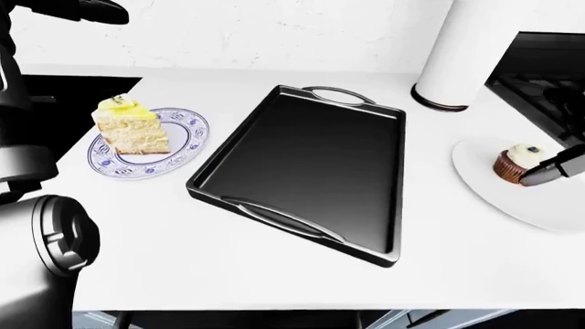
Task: Move the dessert items from the plate to the tray.
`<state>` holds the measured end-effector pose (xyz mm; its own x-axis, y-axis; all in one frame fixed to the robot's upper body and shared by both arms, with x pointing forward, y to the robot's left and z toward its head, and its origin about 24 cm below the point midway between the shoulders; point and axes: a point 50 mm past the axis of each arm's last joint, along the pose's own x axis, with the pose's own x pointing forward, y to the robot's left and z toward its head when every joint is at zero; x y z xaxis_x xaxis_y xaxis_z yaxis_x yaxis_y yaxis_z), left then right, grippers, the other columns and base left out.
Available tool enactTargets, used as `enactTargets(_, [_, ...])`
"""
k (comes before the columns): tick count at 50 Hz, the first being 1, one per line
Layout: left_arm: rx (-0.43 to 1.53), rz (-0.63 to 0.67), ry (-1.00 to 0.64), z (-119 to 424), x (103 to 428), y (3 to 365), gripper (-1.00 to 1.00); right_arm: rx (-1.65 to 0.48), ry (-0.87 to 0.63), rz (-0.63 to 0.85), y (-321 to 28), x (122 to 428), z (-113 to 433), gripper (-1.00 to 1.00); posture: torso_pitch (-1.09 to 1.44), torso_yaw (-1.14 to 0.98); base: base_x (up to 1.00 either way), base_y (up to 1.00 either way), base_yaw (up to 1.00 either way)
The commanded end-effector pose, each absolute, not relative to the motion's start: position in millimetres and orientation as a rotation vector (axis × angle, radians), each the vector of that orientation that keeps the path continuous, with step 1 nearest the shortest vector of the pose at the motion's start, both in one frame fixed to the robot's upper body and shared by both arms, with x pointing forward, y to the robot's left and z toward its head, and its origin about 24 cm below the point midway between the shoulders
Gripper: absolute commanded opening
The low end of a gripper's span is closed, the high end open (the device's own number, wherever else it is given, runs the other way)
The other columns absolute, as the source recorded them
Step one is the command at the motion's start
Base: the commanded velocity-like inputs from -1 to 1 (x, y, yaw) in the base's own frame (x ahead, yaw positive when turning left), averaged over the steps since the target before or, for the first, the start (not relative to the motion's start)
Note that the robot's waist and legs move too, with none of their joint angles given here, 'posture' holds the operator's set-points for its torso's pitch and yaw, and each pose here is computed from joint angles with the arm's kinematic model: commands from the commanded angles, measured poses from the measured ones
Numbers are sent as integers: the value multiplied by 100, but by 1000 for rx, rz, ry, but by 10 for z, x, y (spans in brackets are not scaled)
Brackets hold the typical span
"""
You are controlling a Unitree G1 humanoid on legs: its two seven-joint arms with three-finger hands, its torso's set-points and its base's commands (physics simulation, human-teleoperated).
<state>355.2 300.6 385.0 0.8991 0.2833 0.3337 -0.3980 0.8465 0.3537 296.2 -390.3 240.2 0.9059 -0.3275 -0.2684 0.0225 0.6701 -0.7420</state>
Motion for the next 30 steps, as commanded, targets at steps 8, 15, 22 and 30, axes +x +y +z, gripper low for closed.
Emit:
enactTargets(8, [445, 375, -377, 4077, 3443, 2962, 100, -796, 308, -284, -3963, 2835, 2458, 100, 0, 0, 0, 0, 0])
enactTargets(15, [443, 380, -375, 4071, 3424, 2975, 100, -721, 267, -323, -3988, 2847, 2355, 100, 0, 0, 0, 0, 0])
enactTargets(22, [440, 386, -379, 4088, 3408, 2990, 100, -689, 258, -348, -4011, 2880, 2278, 100, 0, 0, 0, 0, 0])
enactTargets(30, [441, 388, -379, 4083, 3408, 2997, 100, -672, 259, -357, -4011, 2917, 2175, 100, 0, 0, 0, 0, 0])
